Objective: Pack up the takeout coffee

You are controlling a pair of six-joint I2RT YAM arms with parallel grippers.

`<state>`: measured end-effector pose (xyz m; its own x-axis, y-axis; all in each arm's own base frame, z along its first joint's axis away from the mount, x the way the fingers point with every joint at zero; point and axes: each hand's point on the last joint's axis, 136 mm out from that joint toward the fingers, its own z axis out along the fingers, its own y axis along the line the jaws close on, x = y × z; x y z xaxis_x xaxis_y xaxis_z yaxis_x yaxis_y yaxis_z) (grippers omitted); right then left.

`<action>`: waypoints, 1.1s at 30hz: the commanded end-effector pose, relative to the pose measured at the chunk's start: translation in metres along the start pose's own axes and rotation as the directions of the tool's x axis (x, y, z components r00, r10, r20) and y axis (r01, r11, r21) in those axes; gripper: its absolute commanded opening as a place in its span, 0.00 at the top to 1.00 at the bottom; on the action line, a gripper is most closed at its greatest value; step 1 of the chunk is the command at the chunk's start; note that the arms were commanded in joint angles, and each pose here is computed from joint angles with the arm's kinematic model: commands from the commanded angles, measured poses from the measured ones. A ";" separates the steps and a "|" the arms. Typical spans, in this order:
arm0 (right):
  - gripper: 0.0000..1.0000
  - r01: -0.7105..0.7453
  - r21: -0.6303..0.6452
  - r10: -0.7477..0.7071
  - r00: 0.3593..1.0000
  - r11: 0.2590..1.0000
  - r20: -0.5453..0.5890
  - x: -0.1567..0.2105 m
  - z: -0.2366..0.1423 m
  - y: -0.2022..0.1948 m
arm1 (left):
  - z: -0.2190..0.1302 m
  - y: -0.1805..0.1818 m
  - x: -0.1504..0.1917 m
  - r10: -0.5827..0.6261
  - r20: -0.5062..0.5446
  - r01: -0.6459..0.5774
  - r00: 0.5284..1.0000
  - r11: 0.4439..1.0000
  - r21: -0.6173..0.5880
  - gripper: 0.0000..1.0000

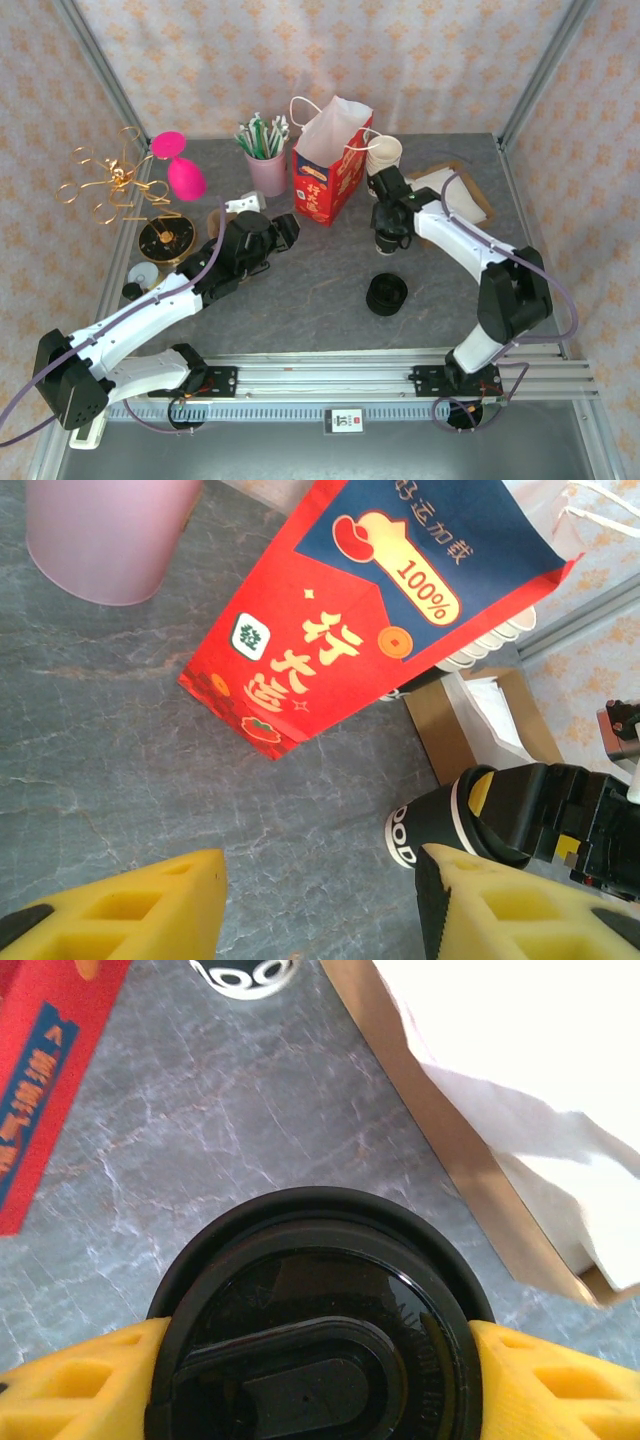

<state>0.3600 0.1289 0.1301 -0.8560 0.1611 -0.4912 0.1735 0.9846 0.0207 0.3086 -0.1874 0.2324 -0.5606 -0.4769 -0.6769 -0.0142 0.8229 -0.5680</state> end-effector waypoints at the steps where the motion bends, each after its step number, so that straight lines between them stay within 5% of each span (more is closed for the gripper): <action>1: 0.33 0.003 0.125 0.012 0.993 0.992 -0.121 0.044 -0.002 -0.037 | -0.001 -0.010 0.000 0.009 -0.026 -0.008 1.000 0.999 0.039 0.46; 14: 0.30 -0.193 0.290 0.222 0.973 0.937 -0.071 0.060 -0.011 -0.139 | 0.010 -0.028 0.016 0.015 -0.096 -0.003 0.995 0.993 0.121 0.46; 33: 0.29 -0.186 0.262 0.232 0.960 0.947 -0.155 0.090 0.017 -0.138 | 0.013 -0.025 0.015 0.036 -0.091 -0.028 0.995 0.996 0.086 0.44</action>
<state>0.3117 0.0129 0.1218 -0.7487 0.4121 -0.5193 0.4748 0.8800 0.0139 0.3081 -0.2165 0.2163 -0.6531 -0.4291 -0.6239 0.0463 0.7997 -0.5986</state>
